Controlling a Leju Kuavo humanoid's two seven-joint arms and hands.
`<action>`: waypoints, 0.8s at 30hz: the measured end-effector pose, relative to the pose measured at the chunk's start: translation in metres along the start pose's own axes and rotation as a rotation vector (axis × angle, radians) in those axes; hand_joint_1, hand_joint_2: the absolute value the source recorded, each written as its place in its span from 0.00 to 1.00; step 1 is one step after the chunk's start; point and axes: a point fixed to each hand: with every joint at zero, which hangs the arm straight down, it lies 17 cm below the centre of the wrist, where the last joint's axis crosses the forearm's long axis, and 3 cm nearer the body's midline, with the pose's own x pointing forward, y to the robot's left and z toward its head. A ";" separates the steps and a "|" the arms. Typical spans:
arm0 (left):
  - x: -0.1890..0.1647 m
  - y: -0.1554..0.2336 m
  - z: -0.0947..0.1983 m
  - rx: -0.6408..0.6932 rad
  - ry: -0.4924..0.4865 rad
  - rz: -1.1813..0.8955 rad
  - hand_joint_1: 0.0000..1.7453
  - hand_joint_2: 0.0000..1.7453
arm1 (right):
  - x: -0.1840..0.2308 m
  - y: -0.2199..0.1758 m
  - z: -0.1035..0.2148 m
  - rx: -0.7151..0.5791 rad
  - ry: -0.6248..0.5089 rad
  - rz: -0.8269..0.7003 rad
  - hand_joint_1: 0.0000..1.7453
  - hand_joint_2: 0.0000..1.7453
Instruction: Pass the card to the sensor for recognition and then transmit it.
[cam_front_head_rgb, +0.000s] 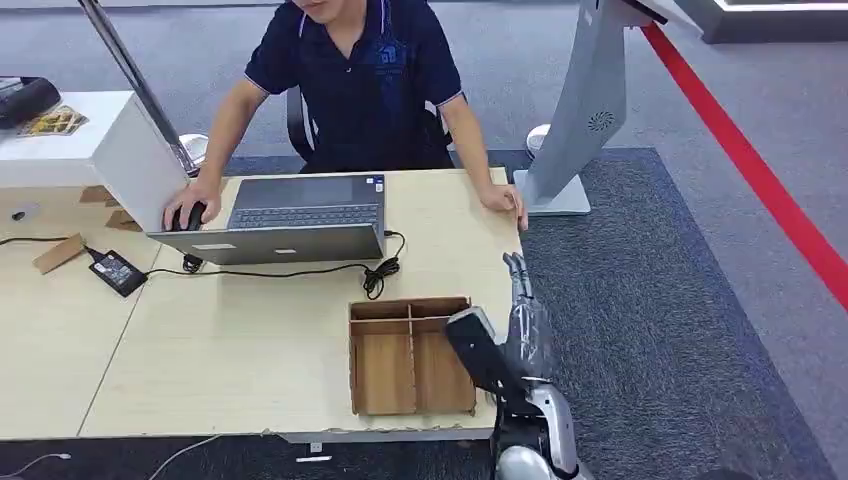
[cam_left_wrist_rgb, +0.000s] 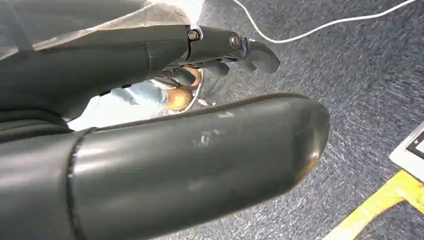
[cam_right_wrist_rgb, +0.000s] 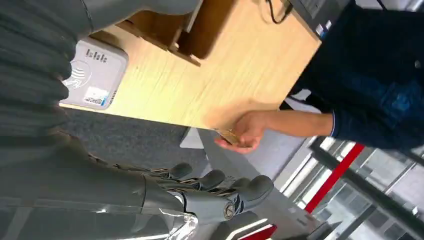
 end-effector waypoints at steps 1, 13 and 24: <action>0.000 0.000 0.000 0.000 0.000 -0.001 0.00 0.00 | 0.000 0.003 0.001 0.015 -0.009 0.017 0.00 1.00; -0.001 0.001 -0.001 0.004 -0.006 -0.011 0.00 0.00 | 0.000 0.022 0.016 0.123 -0.094 0.135 0.00 1.00; -0.001 0.001 -0.001 0.005 -0.007 -0.014 0.00 0.00 | 0.008 0.013 0.016 0.062 -0.153 0.211 0.00 1.00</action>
